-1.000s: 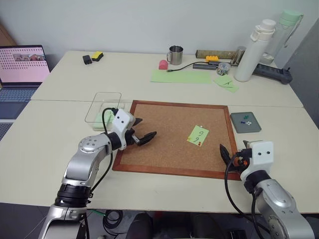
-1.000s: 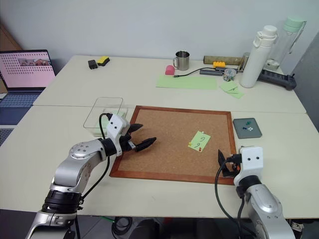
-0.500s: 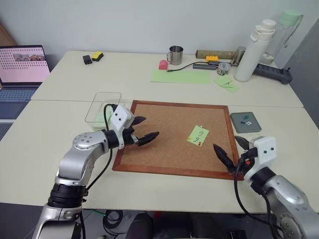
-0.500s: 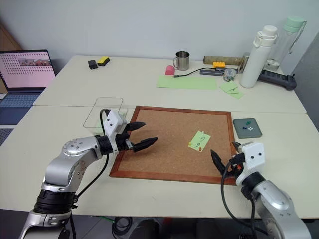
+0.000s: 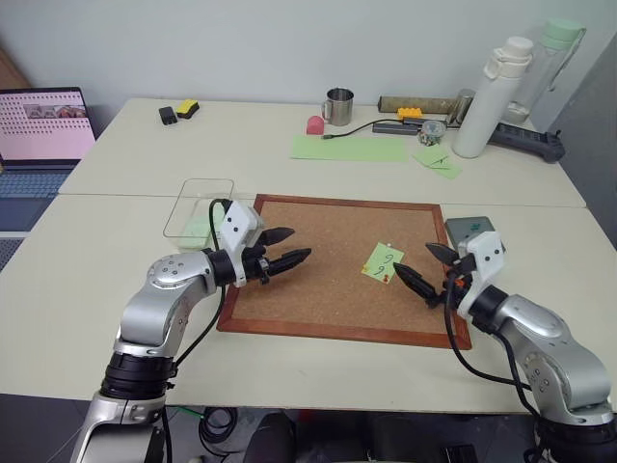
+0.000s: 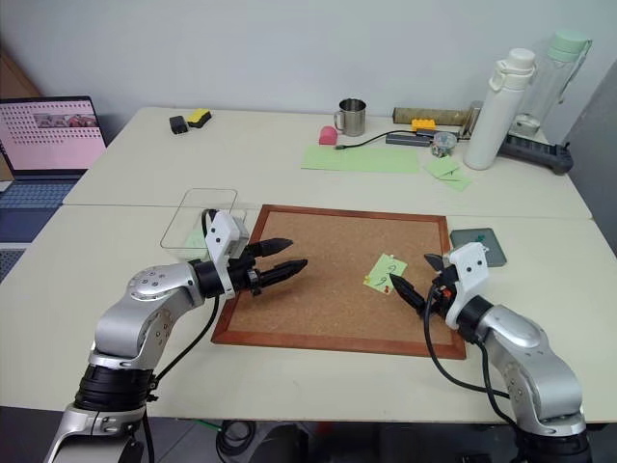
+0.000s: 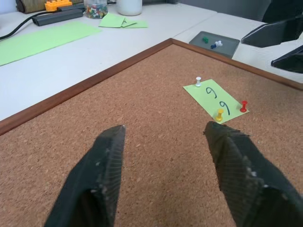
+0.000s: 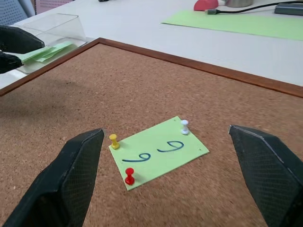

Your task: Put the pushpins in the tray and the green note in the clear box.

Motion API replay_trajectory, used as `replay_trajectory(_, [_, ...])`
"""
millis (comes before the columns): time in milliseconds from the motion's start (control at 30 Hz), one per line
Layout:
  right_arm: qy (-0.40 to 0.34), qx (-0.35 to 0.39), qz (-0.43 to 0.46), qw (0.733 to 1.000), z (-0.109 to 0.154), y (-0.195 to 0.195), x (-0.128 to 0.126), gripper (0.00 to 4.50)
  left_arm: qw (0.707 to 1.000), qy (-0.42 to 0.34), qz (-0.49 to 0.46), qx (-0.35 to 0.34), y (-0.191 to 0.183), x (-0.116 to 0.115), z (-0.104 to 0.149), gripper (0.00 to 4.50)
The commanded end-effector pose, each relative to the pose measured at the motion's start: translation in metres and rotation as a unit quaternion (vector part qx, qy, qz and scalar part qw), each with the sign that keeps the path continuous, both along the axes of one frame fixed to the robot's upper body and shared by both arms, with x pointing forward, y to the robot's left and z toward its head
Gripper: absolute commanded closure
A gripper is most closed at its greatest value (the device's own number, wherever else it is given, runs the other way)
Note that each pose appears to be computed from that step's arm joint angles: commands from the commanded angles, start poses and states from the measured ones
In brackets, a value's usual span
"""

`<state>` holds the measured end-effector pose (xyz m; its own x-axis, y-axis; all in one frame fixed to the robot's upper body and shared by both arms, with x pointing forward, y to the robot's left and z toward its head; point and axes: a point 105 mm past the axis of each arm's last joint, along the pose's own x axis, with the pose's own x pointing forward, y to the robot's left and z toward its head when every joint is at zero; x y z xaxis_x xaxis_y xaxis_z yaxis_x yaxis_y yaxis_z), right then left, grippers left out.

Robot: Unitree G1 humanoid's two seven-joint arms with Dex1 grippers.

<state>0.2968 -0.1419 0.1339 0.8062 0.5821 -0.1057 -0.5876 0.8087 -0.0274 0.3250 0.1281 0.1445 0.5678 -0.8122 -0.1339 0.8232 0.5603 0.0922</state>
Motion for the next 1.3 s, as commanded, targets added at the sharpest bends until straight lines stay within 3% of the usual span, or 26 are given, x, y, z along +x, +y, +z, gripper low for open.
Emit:
replay_trajectory(33, [-0.025, 0.002, 0.007, 1.000, 0.010, 0.007, 0.006, 0.09, 1.000, -0.013, -0.013, -0.012, -0.005, -0.003, 0.004, 2.61])
replay_trajectory(400, [-0.028, 0.007, -0.020, 0.999, 0.012, 0.002, 0.029, 0.09, 1.000, -0.008, -0.024, 0.003, -0.015, 0.007, -0.003, 4.49])
replay_trajectory(600, [-0.020, 0.005, -0.006, 1.000, 0.009, 0.006, 0.038, 0.09, 0.998, 0.037, -0.026, 0.044, -0.017, 0.004, -0.042, 4.49])
replay_trajectory(767, [0.020, -0.009, -0.001, 1.000, -0.015, 0.009, 0.048, 0.09, 0.994, 0.071, -0.034, 0.078, -0.019, -0.002, -0.070, 4.49])
replay_trajectory(1067, [0.029, -0.010, -0.007, 1.000, -0.029, 0.015, 0.071, 0.09, 0.994, 0.065, -0.030, 0.079, -0.018, 0.001, -0.073, 4.49])
replay_trajectory(1300, [0.023, -0.001, -0.004, 1.000, -0.032, 0.017, 0.073, 1.34, 0.995, 0.061, -0.023, 0.081, -0.014, 0.000, -0.072, 4.50])
